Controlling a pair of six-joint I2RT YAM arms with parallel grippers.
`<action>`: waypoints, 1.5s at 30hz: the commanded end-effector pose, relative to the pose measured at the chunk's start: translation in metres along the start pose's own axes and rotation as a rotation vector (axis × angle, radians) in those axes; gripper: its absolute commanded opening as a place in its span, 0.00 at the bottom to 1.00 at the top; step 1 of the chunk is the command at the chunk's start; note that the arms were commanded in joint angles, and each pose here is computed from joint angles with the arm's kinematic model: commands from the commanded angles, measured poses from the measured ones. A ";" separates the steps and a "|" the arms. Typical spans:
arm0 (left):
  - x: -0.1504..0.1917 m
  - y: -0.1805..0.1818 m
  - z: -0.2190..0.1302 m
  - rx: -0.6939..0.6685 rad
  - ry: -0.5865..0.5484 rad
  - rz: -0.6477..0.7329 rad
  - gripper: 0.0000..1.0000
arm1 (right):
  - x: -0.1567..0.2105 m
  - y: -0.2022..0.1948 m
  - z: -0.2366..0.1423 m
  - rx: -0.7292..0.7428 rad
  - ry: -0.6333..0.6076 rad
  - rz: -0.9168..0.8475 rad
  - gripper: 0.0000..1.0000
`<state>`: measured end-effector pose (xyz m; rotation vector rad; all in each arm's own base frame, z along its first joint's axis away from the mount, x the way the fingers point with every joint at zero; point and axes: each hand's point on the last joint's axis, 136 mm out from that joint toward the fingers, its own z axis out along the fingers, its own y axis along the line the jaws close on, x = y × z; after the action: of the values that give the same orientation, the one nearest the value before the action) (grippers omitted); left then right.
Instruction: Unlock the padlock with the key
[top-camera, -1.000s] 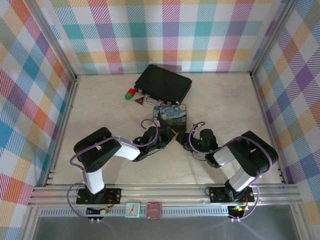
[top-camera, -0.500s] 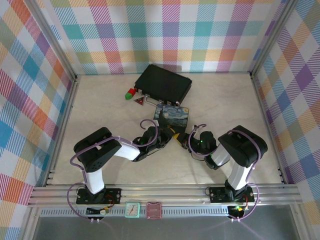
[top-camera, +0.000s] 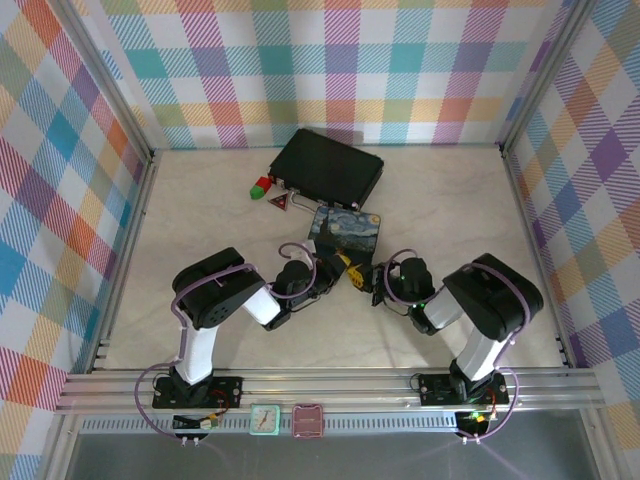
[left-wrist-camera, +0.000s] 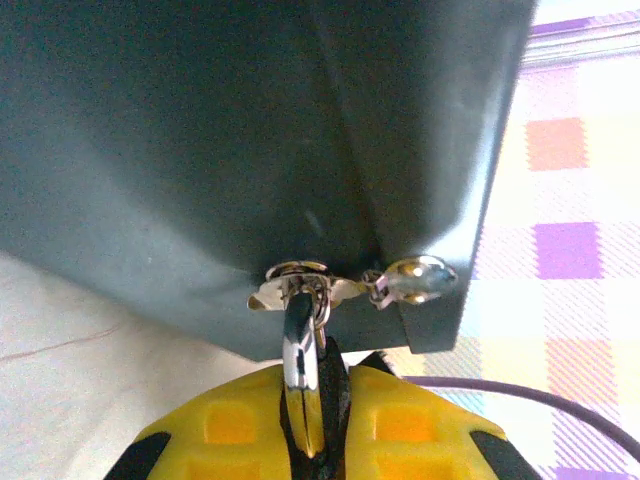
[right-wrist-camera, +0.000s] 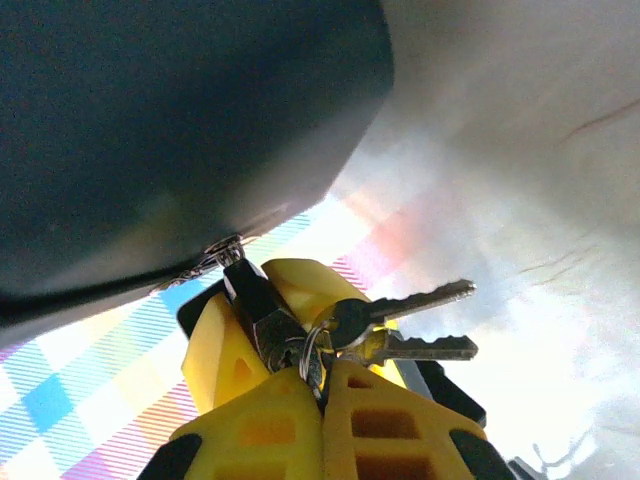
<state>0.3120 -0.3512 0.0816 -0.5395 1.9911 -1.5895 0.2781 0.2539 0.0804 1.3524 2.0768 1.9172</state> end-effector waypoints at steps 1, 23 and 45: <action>0.022 -0.011 -0.007 0.048 0.081 0.085 0.00 | 0.031 0.059 -0.009 -0.186 0.094 0.244 0.00; 0.011 0.014 -0.024 -0.043 0.001 0.008 0.00 | -0.018 -0.005 -0.025 0.313 -0.092 -0.536 0.44; -0.045 0.032 -0.091 -0.367 -0.124 0.042 0.91 | 0.023 0.021 -0.034 0.615 -0.010 -1.248 0.56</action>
<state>0.2911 -0.2667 0.0875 -0.7150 2.0729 -1.3488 0.2630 0.2300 0.1221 0.0325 2.5352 0.8456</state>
